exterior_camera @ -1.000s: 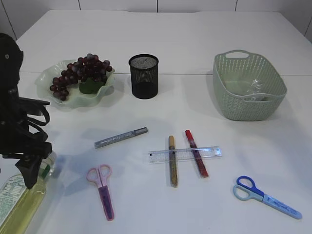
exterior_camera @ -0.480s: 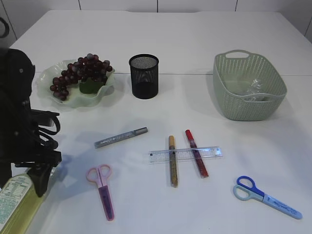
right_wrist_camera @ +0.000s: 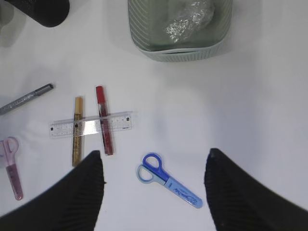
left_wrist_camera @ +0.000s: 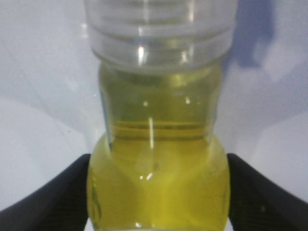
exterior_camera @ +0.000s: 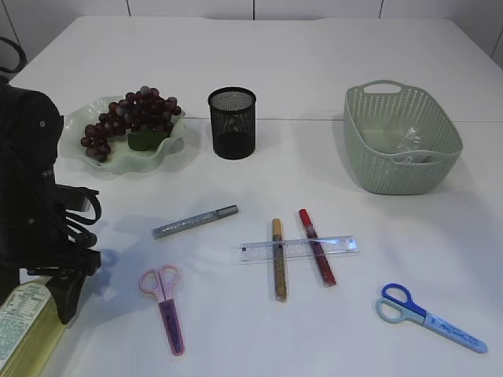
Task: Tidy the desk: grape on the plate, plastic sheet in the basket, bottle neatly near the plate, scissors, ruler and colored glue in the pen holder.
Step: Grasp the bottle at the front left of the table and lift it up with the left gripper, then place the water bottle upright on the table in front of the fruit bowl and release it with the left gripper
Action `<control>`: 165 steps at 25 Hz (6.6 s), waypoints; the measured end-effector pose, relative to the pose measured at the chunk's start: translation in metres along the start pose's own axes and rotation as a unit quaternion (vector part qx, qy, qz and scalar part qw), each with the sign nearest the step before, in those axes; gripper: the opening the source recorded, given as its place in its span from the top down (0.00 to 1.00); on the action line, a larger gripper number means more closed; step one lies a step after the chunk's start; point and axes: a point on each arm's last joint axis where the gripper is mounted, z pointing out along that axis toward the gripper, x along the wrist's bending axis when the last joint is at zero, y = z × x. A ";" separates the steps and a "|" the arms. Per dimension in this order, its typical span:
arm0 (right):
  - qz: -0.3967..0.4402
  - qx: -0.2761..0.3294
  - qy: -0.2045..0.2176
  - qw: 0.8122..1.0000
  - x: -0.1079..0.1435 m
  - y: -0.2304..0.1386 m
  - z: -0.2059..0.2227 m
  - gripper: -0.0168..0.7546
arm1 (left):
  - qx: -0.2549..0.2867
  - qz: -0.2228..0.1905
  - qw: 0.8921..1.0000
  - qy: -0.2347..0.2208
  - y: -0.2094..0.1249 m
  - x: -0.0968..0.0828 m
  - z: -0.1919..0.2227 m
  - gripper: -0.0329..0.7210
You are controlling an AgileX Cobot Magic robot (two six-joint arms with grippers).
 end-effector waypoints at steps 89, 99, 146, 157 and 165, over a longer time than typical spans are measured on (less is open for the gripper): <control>-0.008 -0.002 -0.016 1.000 -0.003 0.000 -0.001 0.31 | -0.452 0.000 0.890 -0.063 -0.002 0.015 -0.065 0.36; -0.009 -0.002 -0.016 1.000 -0.003 0.000 -0.001 0.31 | -0.514 -0.001 0.854 -0.072 0.002 0.017 -0.080 0.36; -0.031 0.000 -0.026 0.999 -0.005 0.000 -0.001 0.31 | -0.748 -0.019 0.661 -0.062 0.022 0.021 0.002 0.36; -0.031 0.000 -0.027 0.999 -0.005 0.000 -0.001 0.31 | -0.757 -0.010 0.650 -0.062 0.025 0.019 0.006 0.36; -0.031 0.000 -0.027 0.999 -0.005 0.000 -0.001 0.31 | -0.757 -0.007 0.651 -0.063 0.025 0.019 0.006 0.28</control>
